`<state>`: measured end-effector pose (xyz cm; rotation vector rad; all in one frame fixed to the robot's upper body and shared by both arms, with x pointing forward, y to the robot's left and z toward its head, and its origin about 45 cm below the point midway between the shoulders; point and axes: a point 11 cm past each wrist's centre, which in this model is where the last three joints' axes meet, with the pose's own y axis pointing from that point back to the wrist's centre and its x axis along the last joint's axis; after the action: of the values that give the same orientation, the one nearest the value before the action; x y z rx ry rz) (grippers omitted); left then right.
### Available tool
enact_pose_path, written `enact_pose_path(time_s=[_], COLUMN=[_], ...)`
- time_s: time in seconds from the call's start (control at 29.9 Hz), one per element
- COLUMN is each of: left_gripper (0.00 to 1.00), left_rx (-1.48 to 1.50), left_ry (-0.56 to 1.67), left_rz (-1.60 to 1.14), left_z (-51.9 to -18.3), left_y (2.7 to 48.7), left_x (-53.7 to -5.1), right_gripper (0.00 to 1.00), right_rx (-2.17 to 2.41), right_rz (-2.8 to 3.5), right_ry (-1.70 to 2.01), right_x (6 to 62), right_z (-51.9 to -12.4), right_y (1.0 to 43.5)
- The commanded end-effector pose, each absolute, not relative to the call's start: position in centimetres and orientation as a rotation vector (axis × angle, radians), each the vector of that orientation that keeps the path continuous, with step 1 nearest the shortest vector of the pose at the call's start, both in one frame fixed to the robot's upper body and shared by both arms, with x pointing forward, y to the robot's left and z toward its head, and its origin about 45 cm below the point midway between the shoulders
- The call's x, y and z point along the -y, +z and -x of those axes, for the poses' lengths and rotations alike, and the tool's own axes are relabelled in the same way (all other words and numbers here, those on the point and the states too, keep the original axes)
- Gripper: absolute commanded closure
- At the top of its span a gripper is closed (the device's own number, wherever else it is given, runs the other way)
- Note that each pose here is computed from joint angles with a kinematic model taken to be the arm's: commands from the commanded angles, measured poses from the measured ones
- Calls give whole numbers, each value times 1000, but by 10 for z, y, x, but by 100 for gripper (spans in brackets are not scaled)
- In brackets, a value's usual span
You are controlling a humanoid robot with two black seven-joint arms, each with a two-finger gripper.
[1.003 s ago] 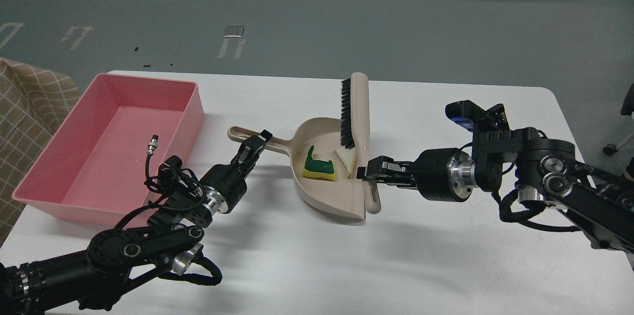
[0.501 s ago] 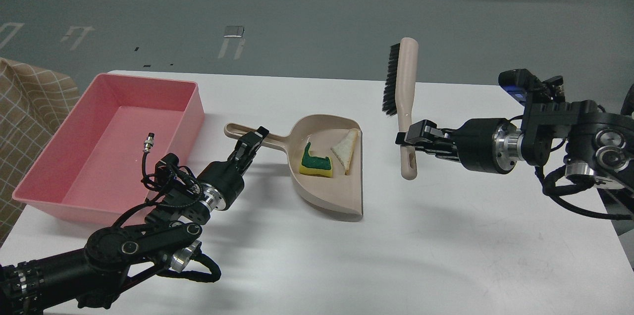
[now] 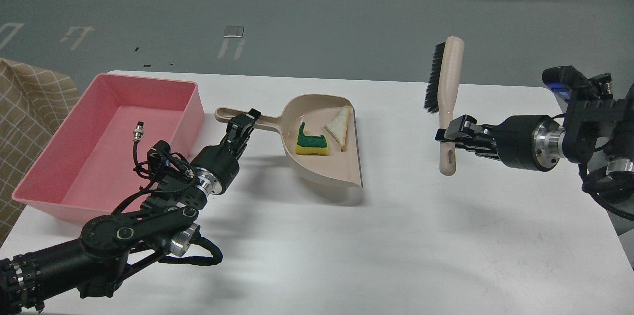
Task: Sweep and dump garbage into bin
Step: 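Raise the brush upright away from the dustpan with the right gripper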
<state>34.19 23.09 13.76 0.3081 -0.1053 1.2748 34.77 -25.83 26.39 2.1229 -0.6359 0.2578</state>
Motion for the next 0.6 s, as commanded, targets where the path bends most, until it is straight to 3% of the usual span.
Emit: enact_pose_path(time_s=[0.0,0.57], left_gripper=[100,100], left_rx=[106,101], left_ry=[1288,1291], left_rz=[-298,-267], left_z=[-345,-354], left_y=[142,155], left_x=[-234,-245], right_gripper=[100,100], right_rx=[659,695], right_rz=[-2126,-2085], right_ry=[247,205], right_x=[262,284], right_z=[-351,-350], right_y=[266,264])
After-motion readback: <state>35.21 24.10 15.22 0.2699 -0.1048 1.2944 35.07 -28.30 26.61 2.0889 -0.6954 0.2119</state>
